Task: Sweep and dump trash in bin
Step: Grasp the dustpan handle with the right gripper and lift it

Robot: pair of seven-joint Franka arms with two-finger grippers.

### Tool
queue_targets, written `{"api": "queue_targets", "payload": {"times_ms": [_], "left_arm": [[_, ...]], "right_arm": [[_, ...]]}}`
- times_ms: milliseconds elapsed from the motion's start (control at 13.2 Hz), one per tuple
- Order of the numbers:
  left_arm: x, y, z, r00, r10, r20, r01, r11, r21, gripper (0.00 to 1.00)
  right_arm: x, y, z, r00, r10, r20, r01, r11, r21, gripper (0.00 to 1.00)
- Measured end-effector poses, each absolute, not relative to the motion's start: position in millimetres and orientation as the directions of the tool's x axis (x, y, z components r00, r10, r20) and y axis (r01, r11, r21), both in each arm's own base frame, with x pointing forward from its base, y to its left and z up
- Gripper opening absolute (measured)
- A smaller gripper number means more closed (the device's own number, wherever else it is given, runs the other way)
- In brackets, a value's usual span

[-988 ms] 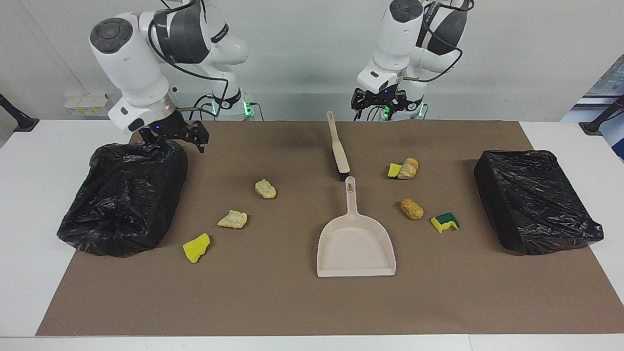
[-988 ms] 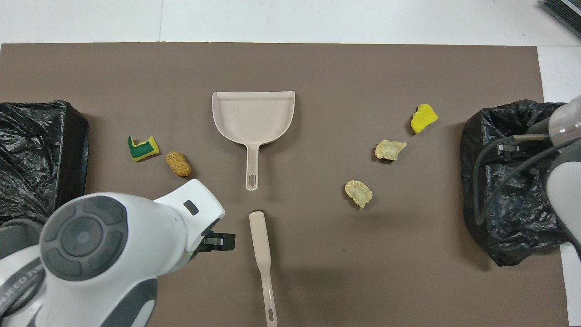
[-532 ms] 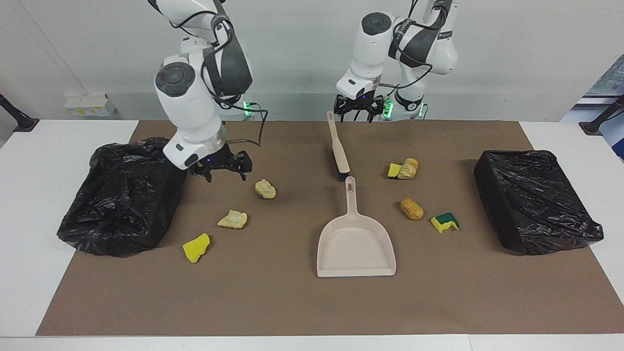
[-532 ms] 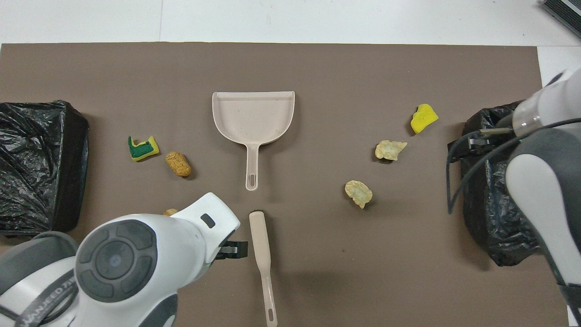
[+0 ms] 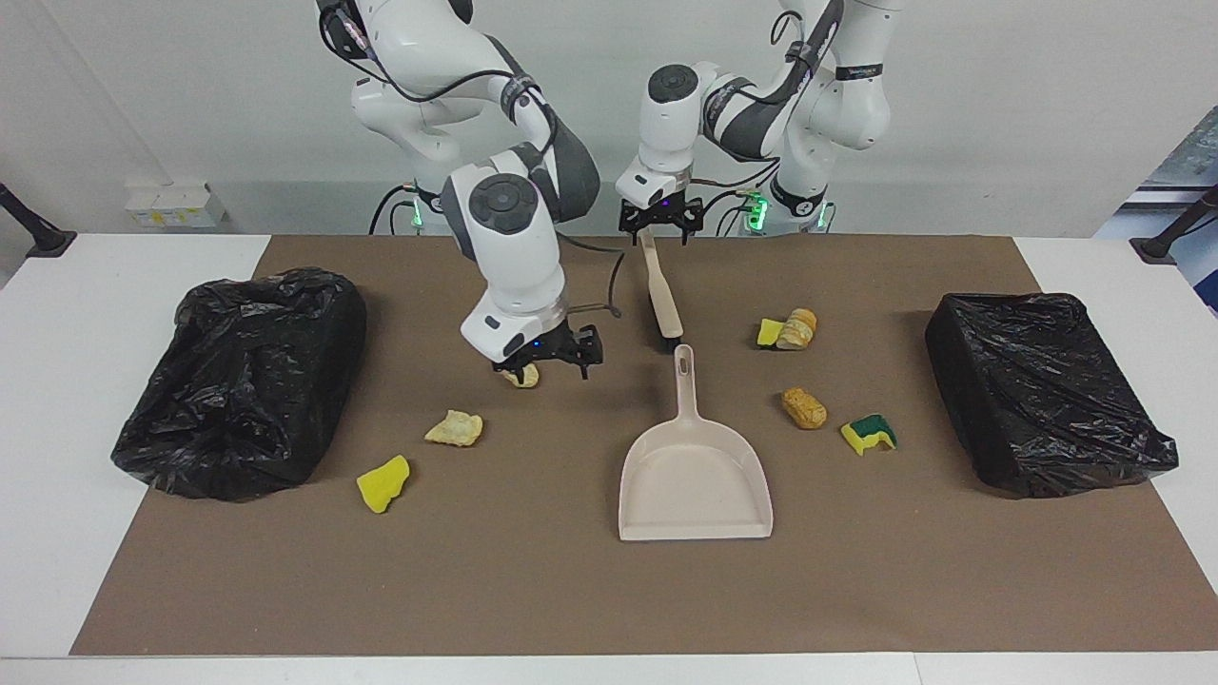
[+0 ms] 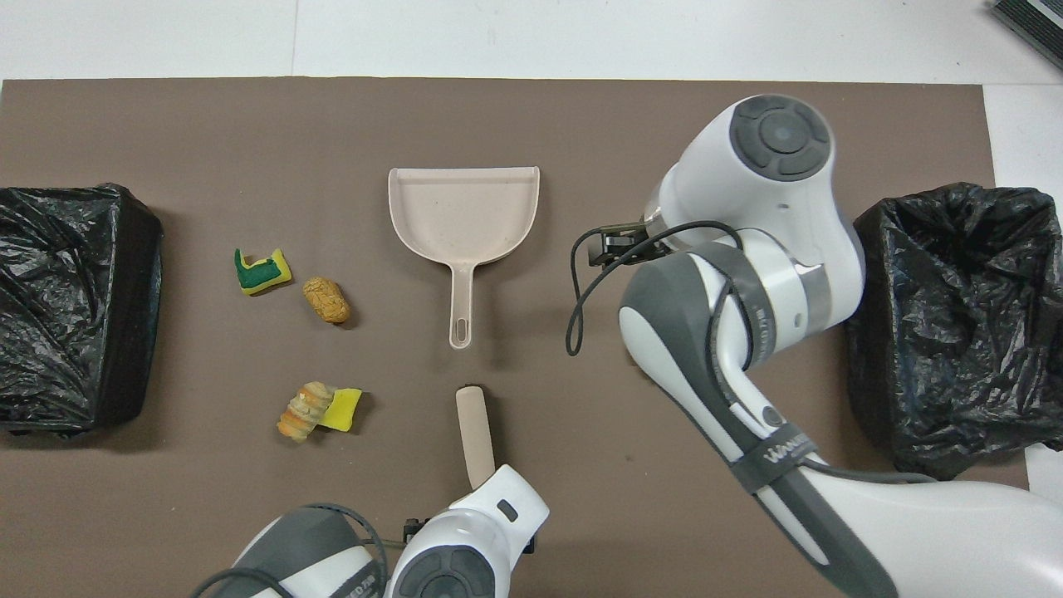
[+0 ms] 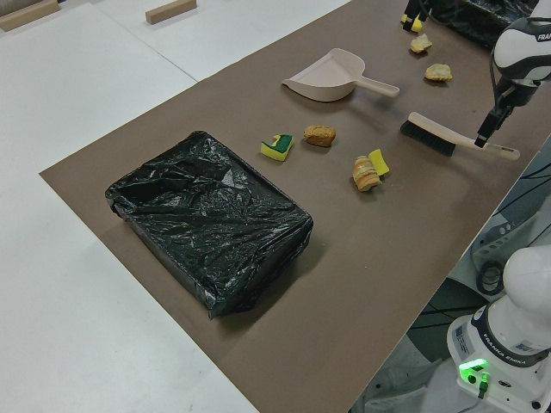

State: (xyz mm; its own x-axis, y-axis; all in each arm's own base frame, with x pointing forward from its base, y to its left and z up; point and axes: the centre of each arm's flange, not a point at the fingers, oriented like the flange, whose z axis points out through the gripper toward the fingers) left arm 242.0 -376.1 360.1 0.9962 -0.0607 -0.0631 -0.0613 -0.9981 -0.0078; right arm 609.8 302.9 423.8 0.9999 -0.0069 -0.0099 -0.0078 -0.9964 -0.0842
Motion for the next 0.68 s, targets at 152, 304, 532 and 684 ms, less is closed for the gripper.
{"api": "queue_targets", "payload": {"times_ms": [152, 304, 532, 684], "left_arm": [[230.2, -377.1, 342.7, 0.997, -0.049, -0.059, -0.049, -0.999, -0.008, 1.0], [228.8, -373.4, 335.7, 0.997, -0.041, -0.063, -0.042, -0.999, -0.015, 0.96], [230.4, -371.9, 335.1, 0.997, -0.034, -0.065, -0.035, -0.999, -0.014, 0.81], [231.6, -371.2, 335.2, 0.997, -0.028, -0.065, -0.029, -0.999, -0.014, 0.63]], "right_arm": [[601.0, 349.6, 407.4, 0.999, -0.046, -0.01, -0.047, -0.994, -0.098, 1.0], [595.0, 387.2, 393.0, 0.997, -0.076, -0.019, -0.078, -0.991, -0.105, 1.0], [591.7, 431.6, 373.6, 0.994, -0.111, 0.005, -0.11, -0.99, -0.082, 1.0], [590.0, 451.7, 357.5, 0.993, -0.113, 0.017, -0.112, -0.991, -0.079, 1.0]]}}
